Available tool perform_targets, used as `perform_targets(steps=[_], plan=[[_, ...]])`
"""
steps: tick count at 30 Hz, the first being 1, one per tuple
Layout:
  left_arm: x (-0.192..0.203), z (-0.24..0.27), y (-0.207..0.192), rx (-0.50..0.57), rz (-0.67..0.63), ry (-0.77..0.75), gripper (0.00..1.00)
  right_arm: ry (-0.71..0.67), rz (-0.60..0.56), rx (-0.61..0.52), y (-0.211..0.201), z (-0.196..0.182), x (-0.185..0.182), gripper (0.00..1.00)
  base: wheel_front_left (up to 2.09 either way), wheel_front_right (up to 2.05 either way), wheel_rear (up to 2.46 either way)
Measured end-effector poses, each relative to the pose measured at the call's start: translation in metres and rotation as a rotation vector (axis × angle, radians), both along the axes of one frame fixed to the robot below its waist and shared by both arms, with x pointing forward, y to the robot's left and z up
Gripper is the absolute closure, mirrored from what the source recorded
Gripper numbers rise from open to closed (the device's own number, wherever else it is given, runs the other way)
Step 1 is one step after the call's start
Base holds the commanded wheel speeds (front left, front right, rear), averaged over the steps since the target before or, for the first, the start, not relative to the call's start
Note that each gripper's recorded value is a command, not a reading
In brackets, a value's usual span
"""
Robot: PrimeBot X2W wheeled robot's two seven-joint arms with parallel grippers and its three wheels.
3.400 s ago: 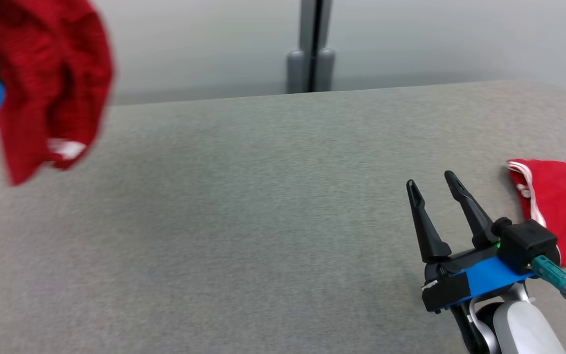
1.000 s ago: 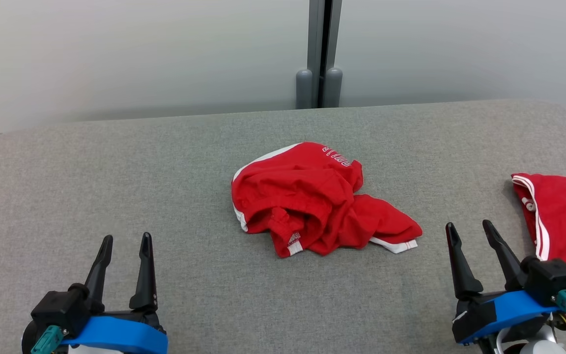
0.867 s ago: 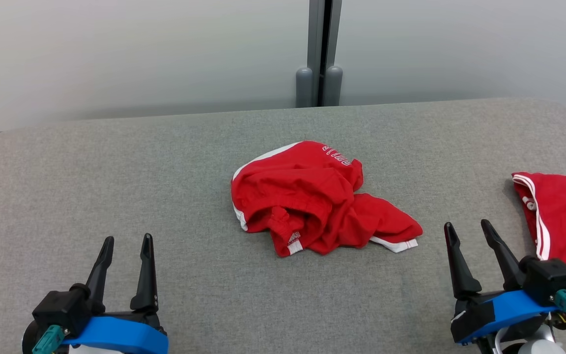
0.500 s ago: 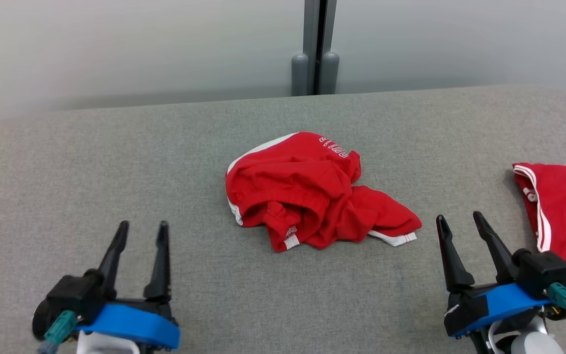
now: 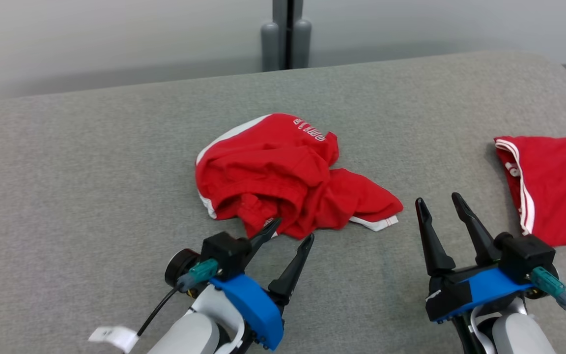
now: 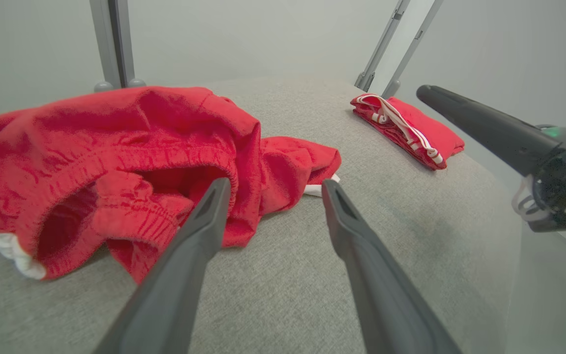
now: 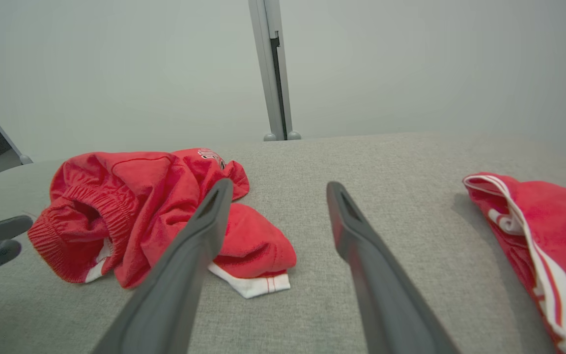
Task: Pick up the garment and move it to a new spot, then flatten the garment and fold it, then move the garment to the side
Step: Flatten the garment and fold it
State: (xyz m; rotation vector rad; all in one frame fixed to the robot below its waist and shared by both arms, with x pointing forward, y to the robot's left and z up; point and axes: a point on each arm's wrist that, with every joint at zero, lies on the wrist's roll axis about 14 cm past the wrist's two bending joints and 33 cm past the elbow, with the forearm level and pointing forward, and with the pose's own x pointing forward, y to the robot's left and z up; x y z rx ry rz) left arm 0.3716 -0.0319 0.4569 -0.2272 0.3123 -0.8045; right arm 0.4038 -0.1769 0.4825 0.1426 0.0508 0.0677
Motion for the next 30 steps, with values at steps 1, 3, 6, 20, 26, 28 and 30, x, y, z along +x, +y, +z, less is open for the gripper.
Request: perform_targets(steps=[1, 3, 6, 20, 26, 28, 30], plan=[[0.000, -0.007, -0.006, 0.008, -0.018, 0.023, 0.00, 0.003, -0.002, 0.000, -0.001, -0.002, 0.000, 0.00, 0.00, 0.00, 0.00], [0.002, -0.020, -0.015, 0.033, -0.052, 0.069, 0.00, 0.008, -0.009, 0.007, -0.003, -0.004, -0.001, 0.00, 0.00, 0.00, 0.00], [0.011, -0.037, -0.021, 0.070, -0.066, 0.116, 0.00, 0.007, -0.026, 0.008, -0.008, -0.005, -0.001, 0.00, 0.00, 0.00, 0.00], [0.047, -0.070, -0.016, 0.115, 0.022, 0.203, 1.00, 0.019, -0.083, 0.017, -0.027, -0.015, -0.007, 0.00, 0.00, 0.00, 0.00], [0.056, -0.039, -0.024, -0.006, 0.045, 0.163, 1.00, 0.001, -0.077, 0.017, -0.025, -0.009, -0.005, 0.00, 0.00, 0.00, 0.00], [0.056, -0.013, -0.034, -0.101, 0.044, 0.143, 1.00, -0.009, -0.072, 0.014, -0.023, -0.006, -0.004, 0.00, 0.00, 0.00, 0.00], [0.056, 0.019, -0.046, -0.191, 0.027, 0.103, 1.00, -0.019, -0.064, 0.014, -0.021, -0.003, -0.004, 0.00, 0.00, 0.00, 0.00]])
